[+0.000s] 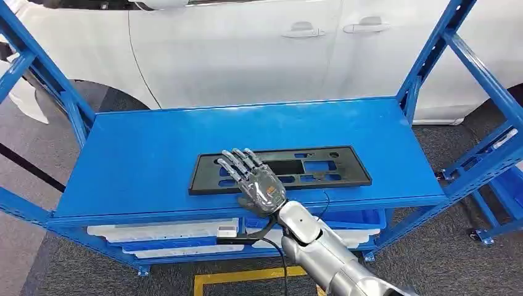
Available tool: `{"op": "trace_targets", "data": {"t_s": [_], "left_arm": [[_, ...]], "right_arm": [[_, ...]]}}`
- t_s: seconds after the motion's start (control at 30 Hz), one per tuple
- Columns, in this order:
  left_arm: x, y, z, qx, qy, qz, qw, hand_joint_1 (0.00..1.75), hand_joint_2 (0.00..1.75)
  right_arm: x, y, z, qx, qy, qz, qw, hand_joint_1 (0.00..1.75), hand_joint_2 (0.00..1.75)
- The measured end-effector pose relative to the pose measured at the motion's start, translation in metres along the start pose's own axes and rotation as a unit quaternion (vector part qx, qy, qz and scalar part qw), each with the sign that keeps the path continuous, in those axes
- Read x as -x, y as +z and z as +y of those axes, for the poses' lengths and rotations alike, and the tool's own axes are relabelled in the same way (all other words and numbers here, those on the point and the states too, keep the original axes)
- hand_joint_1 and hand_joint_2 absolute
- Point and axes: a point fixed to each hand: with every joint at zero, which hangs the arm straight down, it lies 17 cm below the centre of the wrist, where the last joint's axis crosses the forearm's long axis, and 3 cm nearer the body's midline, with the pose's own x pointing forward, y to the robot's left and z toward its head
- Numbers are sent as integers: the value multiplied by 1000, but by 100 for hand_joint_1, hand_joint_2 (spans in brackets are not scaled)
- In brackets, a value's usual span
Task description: Take the parts from the cabinet and place them on the table.
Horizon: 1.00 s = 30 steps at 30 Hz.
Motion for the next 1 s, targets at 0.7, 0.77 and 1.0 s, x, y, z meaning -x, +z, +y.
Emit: {"op": "trace_targets", "data": {"t_s": [0.7,0.77,1.0], "left_arm": [[-6,-2,-2,4,-1,-5,1000,0,0],[-6,-2,-2,5,0,-6,1000,0,0],[-7,-2,-1,4,1,-7,1000,0,0]], "right_arm": [[95,9,44,-99,121,133,979,0,175],[115,13,41,-103,129,156,974,0,175],[139,20,40,-113,139,176,968,0,175]]}}
